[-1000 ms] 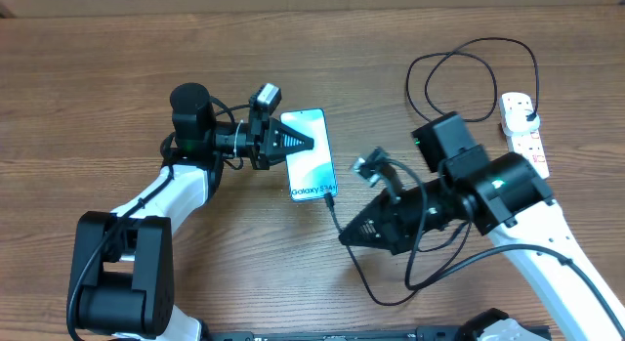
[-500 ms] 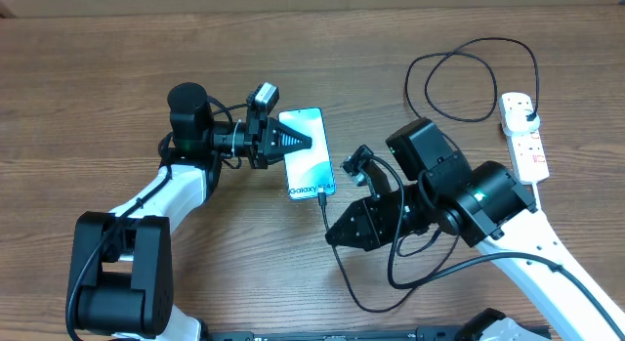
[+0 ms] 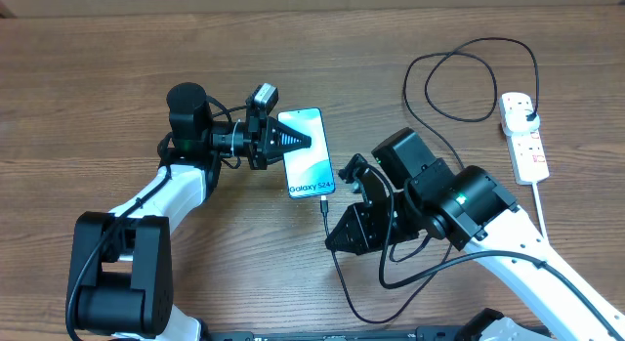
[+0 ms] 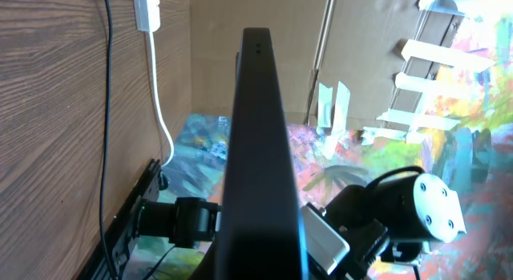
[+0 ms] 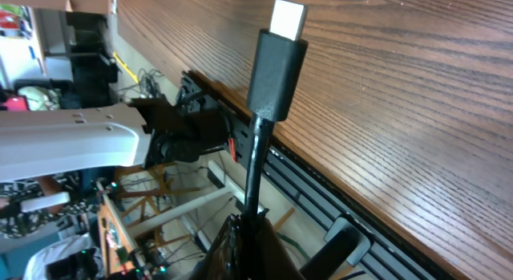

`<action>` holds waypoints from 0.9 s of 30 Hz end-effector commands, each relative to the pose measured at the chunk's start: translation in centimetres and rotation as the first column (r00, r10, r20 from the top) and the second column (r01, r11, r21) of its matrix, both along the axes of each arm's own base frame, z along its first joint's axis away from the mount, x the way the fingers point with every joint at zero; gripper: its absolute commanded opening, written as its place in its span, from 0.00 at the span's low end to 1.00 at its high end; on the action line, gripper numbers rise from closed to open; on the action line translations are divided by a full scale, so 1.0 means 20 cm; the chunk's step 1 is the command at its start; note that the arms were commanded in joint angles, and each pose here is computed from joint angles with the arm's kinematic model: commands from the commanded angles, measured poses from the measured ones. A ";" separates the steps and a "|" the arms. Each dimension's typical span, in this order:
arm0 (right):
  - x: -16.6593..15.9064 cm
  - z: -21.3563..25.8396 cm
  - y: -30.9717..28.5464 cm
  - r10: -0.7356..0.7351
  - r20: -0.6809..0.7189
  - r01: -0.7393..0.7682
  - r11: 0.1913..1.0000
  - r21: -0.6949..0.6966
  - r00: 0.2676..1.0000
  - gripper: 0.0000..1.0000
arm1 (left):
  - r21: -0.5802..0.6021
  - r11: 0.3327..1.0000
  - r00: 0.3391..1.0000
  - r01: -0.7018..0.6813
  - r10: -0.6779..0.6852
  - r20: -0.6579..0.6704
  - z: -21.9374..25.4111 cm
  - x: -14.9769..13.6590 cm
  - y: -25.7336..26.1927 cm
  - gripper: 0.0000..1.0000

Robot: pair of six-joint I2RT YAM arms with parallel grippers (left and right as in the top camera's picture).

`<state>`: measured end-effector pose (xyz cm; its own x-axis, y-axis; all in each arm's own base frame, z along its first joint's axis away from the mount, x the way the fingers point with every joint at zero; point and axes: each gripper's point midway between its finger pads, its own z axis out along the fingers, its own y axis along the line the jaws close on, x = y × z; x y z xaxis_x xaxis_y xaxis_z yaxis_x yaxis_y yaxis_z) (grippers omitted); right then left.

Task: Plug charger to phone and switch on socket
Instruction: 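Carry the USB-C plug with the right gripper to the phone's bottom port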

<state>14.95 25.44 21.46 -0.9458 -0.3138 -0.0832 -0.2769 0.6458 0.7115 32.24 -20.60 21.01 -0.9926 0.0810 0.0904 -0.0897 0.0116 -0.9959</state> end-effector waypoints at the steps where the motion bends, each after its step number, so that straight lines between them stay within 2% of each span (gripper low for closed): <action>1: -0.01 -0.01 0.02 0.011 0.025 -0.010 1.000 -0.015 1.000 0.04 | -0.003 1.000 1.000 -0.004 0.004 0.017 0.03 0.03 0.01 0.04; 17: -0.01 -0.02 0.01 0.043 0.050 -0.042 0.999 -0.015 0.998 0.04 | 0.016 0.997 0.997 -0.069 0.069 -0.020 0.01 0.08 0.00 0.04; 22: 0.03 -0.08 -0.05 0.026 0.105 -0.014 0.993 -0.114 0.994 0.04 | 0.015 0.998 0.998 -0.066 0.066 -0.016 0.01 0.08 0.00 0.04; 27: 0.03 -0.08 -0.06 0.069 0.139 -0.053 0.992 -0.114 0.988 0.04 | 0.009 0.998 0.998 -0.054 0.054 0.033 0.01 0.07 0.00 0.04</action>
<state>15.39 24.39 20.02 -0.9285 -0.3458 -0.1350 -0.3521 0.7054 0.6151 33.26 -20.66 20.46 -0.9921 0.0162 0.1244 -0.1240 0.0224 -0.9920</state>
